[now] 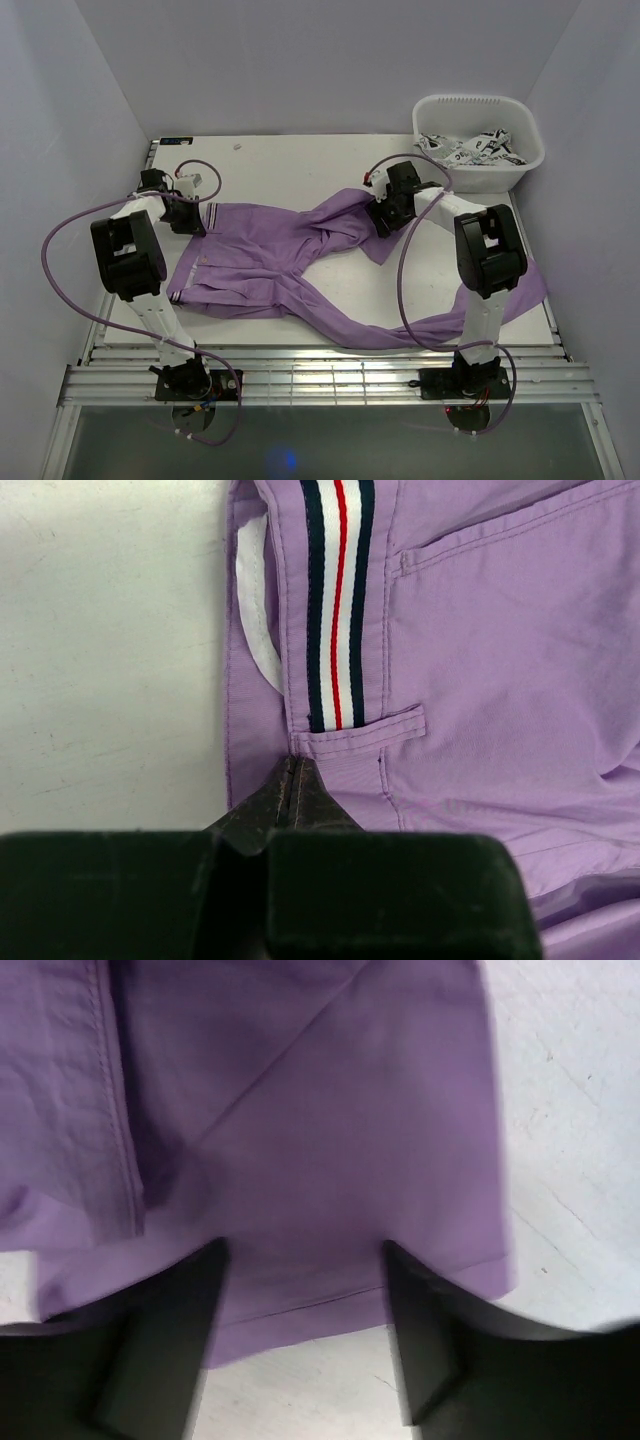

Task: Fold and stack the trousers
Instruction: Flatten the trousers out

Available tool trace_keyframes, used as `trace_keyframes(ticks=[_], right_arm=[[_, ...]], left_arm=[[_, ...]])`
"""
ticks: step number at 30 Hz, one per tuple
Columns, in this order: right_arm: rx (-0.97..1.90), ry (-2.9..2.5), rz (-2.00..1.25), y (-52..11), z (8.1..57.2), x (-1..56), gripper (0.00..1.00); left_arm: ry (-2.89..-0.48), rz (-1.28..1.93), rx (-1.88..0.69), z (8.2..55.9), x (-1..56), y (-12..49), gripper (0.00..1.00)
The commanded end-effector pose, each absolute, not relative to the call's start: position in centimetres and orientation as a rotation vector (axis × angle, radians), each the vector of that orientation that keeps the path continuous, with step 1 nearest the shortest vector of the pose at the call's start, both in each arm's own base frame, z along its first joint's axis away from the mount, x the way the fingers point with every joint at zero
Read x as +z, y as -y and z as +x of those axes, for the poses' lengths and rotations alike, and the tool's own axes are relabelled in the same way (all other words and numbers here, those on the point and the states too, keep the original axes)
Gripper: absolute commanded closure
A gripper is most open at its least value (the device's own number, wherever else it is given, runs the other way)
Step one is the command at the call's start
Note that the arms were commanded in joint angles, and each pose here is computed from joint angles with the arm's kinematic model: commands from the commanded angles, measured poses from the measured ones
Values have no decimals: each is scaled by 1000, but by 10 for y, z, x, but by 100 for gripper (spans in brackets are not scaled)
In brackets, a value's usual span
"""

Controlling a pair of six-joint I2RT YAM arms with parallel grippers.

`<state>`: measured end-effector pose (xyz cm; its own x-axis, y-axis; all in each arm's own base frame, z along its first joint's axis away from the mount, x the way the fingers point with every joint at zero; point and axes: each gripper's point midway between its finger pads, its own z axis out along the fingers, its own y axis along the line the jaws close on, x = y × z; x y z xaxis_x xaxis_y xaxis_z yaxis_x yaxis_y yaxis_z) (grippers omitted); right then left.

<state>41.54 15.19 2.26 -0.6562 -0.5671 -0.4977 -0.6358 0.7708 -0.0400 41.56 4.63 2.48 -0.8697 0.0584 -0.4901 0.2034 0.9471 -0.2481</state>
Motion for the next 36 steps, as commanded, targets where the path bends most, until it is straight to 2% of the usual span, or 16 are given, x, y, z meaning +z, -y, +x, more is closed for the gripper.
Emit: trace_keyframes(ticks=[1,4,5,6,7,14,19,25,27,30,31,32,33,36], right_arm=[[-44,-2534,-956,-127,414,-2,38],[-140,-2583,-1041,-104,394,-21,59],[-141,-2581,-1053,-99,390,-19,80],[-144,-2602,-1070,-90,379,-23,90],[-160,-2620,-1051,-76,376,-22,92],[-231,-2588,-943,21,369,44,92],[-331,-2587,-901,87,351,69,92],[-433,-2578,-879,139,342,83,92],[-330,-2572,-884,129,344,87,92],[-74,-2518,-848,87,356,97,45],[-1,-2527,-816,68,358,96,21],[57,-2510,-803,54,362,97,10],[93,-2501,-792,42,366,98,2],[211,-2493,-750,-1,380,92,5]], left_arm=[[-2665,180,-386,404,17,-52,100],[-2676,184,-375,404,13,-54,100],[-2683,186,-376,403,11,-55,100],[-2690,189,-372,404,9,-56,100],[-2698,189,-356,403,7,-59,100],[-2678,55,-265,411,12,-115,100],[-2648,25,-199,417,22,-144,100],[-2616,33,-129,422,34,-162,100],[-2613,54,-160,421,34,-157,100],[-2604,82,-240,419,36,-146,100],[-2599,87,-259,419,37,-143,100],[-2594,94,-287,419,38,-140,100],[-2585,102,-308,418,40,-136,100],[-2575,105,-329,418,42,-132,100]])
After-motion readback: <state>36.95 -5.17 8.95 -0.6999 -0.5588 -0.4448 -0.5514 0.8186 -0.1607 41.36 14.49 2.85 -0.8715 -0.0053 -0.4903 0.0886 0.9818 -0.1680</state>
